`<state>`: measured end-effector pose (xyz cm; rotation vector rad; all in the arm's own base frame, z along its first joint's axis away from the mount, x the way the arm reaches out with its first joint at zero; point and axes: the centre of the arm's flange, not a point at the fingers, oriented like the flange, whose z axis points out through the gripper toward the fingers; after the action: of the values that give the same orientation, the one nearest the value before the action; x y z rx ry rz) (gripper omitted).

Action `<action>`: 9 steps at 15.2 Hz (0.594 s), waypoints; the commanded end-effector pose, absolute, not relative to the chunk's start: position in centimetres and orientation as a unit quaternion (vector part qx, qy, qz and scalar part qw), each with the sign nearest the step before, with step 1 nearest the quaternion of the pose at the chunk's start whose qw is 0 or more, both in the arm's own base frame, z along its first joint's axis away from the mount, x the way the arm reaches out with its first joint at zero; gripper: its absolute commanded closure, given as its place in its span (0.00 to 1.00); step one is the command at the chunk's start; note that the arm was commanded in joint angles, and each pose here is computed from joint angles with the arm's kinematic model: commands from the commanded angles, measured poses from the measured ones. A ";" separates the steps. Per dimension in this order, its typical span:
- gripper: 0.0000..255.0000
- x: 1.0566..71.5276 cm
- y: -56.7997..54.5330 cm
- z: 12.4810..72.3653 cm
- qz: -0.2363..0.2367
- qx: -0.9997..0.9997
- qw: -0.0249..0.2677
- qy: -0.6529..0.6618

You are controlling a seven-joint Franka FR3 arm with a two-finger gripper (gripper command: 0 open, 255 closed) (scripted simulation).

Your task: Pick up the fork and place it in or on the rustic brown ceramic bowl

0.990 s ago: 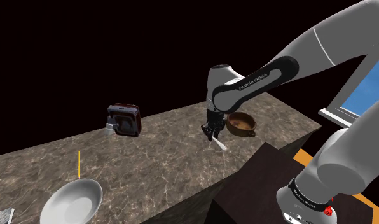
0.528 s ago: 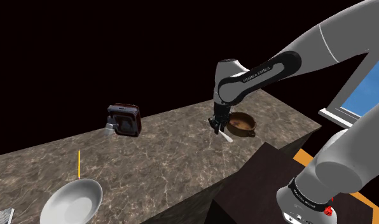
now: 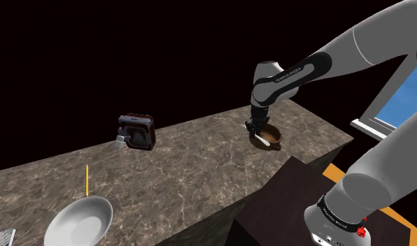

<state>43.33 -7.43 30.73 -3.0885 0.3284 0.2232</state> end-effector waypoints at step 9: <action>1.00 43.4 -20.5 30.4 0.072 -0.992 0.013 0.104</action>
<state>43.39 -18.98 30.35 -3.0890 0.3284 0.2235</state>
